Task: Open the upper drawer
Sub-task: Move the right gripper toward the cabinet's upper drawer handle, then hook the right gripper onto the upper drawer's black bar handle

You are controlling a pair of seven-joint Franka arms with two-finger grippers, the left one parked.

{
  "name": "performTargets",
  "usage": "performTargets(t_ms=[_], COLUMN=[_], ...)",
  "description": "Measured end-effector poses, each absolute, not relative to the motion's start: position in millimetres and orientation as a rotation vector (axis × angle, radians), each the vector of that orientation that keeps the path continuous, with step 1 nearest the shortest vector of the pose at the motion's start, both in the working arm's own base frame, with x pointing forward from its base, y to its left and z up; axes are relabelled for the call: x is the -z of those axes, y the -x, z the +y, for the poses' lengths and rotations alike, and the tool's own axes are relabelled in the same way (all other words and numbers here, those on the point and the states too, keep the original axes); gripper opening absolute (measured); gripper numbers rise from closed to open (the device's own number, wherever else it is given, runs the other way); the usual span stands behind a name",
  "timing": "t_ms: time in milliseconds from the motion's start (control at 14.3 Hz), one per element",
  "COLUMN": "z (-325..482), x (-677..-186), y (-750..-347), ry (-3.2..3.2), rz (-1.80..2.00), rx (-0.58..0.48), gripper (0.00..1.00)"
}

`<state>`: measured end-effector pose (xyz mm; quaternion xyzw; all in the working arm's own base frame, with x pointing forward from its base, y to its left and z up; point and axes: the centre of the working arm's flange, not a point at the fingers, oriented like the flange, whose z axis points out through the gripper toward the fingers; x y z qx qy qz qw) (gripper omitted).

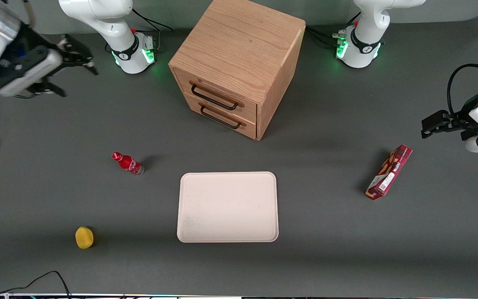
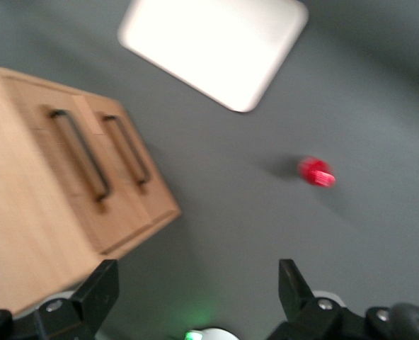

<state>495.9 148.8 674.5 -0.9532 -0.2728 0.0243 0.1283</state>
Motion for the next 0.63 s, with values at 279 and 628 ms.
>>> performTargets(t_ms=[279, 628], z=[196.5, 250.8], x=[-619.6, -536.7], y=[-512.6, -518.1], ry=[2.639, 2.54], rz=[-0.901, -0.947], rx=[-0.246, -0.385], gripper=[1.0, 1.0])
